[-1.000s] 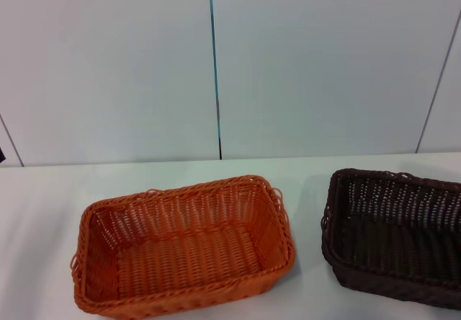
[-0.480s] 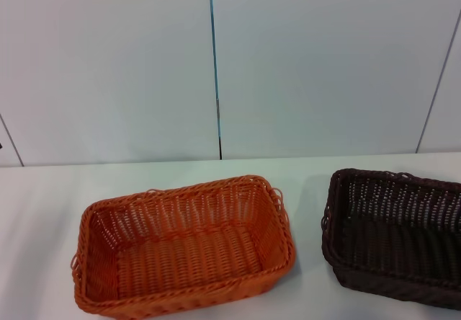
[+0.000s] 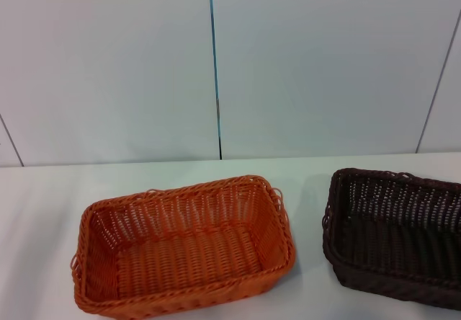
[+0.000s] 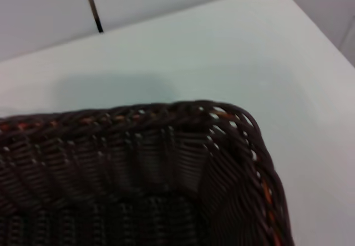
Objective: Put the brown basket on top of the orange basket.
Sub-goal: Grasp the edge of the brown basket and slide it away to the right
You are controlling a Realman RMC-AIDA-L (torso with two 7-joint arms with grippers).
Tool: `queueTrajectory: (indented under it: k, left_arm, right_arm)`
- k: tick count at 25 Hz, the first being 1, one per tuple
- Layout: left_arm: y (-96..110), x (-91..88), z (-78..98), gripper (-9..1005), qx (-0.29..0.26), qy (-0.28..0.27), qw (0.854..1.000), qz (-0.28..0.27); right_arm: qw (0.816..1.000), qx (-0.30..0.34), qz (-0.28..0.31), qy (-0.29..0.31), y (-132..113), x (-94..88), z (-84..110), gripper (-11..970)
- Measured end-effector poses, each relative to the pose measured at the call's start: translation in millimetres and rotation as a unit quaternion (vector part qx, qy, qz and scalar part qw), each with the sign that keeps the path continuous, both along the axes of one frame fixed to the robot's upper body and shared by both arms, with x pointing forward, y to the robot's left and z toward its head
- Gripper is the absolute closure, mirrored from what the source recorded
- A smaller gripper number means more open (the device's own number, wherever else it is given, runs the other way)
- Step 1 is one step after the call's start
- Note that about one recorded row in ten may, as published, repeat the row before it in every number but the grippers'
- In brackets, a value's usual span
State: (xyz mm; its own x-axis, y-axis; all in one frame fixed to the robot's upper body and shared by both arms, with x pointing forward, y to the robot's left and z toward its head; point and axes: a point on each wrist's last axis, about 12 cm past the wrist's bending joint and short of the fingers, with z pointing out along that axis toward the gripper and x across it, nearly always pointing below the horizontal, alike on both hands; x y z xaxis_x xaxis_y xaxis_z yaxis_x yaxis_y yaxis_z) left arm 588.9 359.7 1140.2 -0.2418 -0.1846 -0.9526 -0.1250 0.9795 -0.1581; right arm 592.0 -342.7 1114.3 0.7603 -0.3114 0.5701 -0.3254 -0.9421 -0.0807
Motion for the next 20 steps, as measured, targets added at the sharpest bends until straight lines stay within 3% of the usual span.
queueTrajectory:
  k: [20]
  left_arm:
    - [-5.4, 3.1, 0.2, 80, -0.001, 0.001, 1.0, -0.008]
  right_arm:
    - [1.0, -0.009, -0.004, -0.022, -8.9, 3.1, 6.6, 355]
